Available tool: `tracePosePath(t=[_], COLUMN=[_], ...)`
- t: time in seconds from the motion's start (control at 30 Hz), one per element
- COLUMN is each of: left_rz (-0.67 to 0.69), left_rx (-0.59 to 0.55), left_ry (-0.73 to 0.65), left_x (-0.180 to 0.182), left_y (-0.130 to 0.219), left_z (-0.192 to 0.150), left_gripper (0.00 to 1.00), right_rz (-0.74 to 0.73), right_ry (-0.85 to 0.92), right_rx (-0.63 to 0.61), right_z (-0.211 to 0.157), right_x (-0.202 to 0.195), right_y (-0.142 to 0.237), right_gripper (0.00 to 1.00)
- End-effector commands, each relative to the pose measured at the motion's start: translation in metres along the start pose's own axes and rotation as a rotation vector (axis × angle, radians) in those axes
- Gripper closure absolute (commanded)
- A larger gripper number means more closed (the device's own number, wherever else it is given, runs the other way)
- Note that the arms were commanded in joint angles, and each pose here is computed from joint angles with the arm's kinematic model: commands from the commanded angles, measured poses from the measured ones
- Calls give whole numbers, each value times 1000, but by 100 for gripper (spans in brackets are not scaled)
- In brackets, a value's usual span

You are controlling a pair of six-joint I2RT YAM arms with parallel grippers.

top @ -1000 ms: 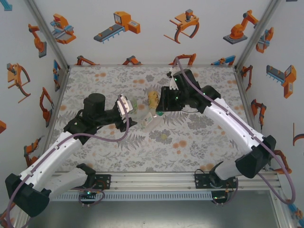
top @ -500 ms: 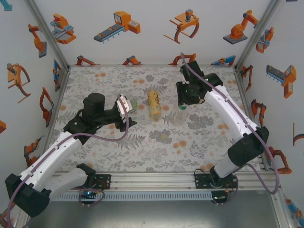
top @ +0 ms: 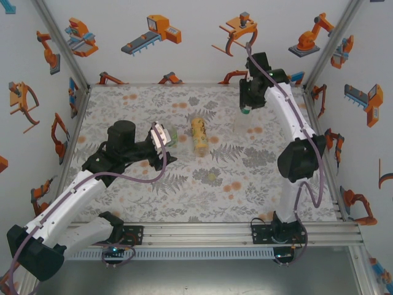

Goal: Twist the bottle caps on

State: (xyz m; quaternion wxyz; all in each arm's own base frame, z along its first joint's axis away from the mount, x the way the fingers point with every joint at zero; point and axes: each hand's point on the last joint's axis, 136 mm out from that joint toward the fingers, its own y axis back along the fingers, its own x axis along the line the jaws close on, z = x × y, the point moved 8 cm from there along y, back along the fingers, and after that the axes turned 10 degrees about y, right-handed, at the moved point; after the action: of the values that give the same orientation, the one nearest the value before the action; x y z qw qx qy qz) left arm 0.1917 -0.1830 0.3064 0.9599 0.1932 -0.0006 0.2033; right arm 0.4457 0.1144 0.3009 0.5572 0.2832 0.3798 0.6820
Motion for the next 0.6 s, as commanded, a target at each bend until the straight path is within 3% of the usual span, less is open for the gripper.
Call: tracePosePath(t=[0.0, 0.57], left_rz=[-13, -16], left_rx=[-35, -39], left_ry=[2, 3], left_x=[-1, -1], left_y=[4, 5], left_z=[6, 7], left_gripper=[35, 35], right_rz=[-17, -23], right_ry=[15, 44], right_rx=[10, 32], right_z=[15, 26], right_x=[-14, -16], right_y=[-9, -51], right_gripper=[79, 81])
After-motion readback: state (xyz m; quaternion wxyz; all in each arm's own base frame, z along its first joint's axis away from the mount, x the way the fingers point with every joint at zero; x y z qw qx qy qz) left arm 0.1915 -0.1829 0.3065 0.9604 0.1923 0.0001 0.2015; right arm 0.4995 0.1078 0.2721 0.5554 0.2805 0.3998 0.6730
